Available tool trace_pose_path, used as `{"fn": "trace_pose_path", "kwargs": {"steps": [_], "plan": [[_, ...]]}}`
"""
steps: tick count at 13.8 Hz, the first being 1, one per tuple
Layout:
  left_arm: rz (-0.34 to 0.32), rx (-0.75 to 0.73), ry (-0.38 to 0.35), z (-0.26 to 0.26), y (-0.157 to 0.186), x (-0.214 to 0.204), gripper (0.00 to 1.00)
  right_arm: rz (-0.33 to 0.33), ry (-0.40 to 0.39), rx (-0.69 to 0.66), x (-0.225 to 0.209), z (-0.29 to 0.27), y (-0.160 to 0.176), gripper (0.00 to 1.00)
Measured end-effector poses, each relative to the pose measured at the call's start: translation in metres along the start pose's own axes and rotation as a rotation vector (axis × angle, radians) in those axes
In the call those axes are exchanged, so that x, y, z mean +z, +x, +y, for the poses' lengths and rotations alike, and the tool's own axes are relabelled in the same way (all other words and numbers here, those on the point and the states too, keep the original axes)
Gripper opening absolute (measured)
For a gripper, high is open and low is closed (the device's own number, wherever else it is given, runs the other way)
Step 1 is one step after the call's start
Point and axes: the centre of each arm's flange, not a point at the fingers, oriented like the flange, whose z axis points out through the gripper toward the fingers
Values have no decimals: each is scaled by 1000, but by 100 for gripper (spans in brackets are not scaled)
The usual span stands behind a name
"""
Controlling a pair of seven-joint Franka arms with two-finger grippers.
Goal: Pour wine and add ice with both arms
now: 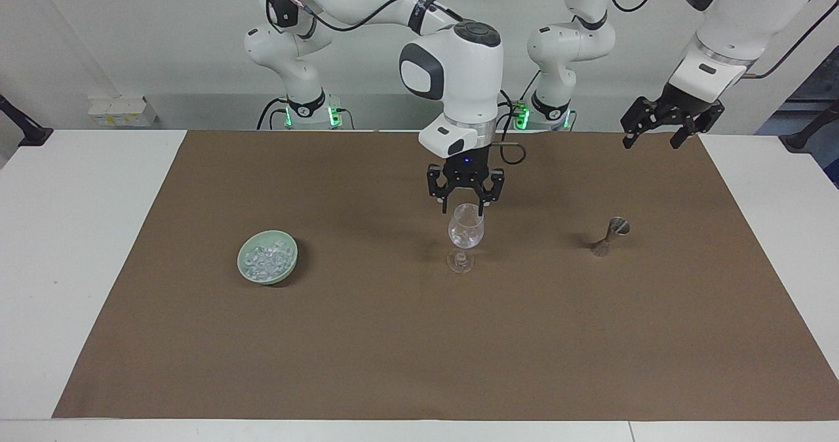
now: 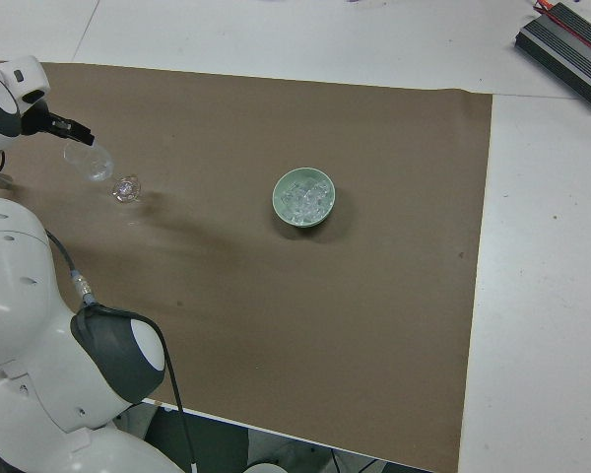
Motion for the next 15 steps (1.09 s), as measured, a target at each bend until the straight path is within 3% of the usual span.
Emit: {"fn": "trace_pose_path", "kwargs": {"steps": [1,3,6,8,15], "plan": [[-9,3,11,2,-8,4,100,15,11,5,-13,2,2,77],[-18,7,25,5,-20,8,100,43,24,14,-46,14,9,90],[-6,9,19,8,-26,3,100,54,4,18,-91,37,6,92],[-2,9,12,9,-27,2,100,55,-18,1,-109,56,1,100],[16,9,5,9,-29,-6,100,-44,-79,57,-161,175,-3,100]]}}
